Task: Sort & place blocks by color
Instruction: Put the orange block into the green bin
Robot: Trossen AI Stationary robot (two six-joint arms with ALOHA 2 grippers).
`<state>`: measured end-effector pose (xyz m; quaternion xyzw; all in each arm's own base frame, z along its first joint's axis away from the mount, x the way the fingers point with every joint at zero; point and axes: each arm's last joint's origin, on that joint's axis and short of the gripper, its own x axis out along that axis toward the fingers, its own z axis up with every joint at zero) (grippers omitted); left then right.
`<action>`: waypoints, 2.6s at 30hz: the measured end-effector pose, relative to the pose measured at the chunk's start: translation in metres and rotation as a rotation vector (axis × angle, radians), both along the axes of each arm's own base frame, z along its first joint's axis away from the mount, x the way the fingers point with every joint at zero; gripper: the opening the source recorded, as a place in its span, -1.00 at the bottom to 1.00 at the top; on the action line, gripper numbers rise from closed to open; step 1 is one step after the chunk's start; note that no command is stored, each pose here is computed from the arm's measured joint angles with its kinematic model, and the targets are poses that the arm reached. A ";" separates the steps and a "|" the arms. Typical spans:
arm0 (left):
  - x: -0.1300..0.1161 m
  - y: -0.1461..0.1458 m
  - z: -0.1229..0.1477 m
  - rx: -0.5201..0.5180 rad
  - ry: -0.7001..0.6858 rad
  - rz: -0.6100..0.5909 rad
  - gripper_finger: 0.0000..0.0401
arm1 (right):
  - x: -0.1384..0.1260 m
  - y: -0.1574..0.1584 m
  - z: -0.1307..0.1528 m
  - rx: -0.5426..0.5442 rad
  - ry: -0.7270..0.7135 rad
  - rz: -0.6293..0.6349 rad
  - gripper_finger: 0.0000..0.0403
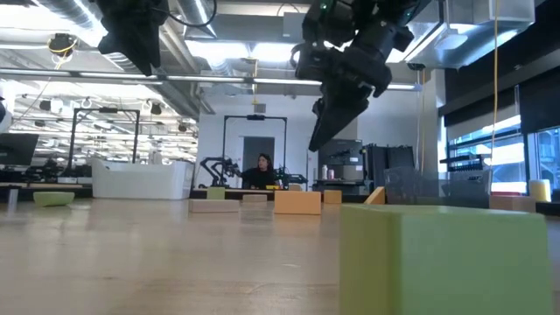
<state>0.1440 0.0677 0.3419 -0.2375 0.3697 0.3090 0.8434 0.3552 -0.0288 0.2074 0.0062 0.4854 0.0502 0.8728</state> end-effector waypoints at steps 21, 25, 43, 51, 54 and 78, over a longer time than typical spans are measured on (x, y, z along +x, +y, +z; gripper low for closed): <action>0.000 0.000 0.000 0.004 0.002 -0.006 -0.15 | 0.013 -0.001 -0.021 -0.004 0.001 -0.060 0.11; 0.000 0.000 0.000 0.003 0.002 -0.006 -0.15 | 0.016 -0.001 -0.038 -0.008 0.057 -0.045 0.11; 0.000 0.000 0.000 0.002 0.002 -0.005 -0.15 | 0.020 -0.002 -0.060 -0.037 0.108 -0.003 0.11; 0.000 0.000 0.000 0.002 0.001 -0.007 -0.15 | 0.024 -0.002 -0.079 -0.050 0.135 0.022 0.07; 0.001 -0.001 0.000 0.008 0.006 -0.033 -0.15 | 0.026 -0.002 -0.079 -0.052 0.121 0.020 -0.08; 0.018 -0.039 0.006 0.510 0.191 -0.597 -0.15 | 0.061 -0.015 0.004 0.123 0.043 -0.005 -0.36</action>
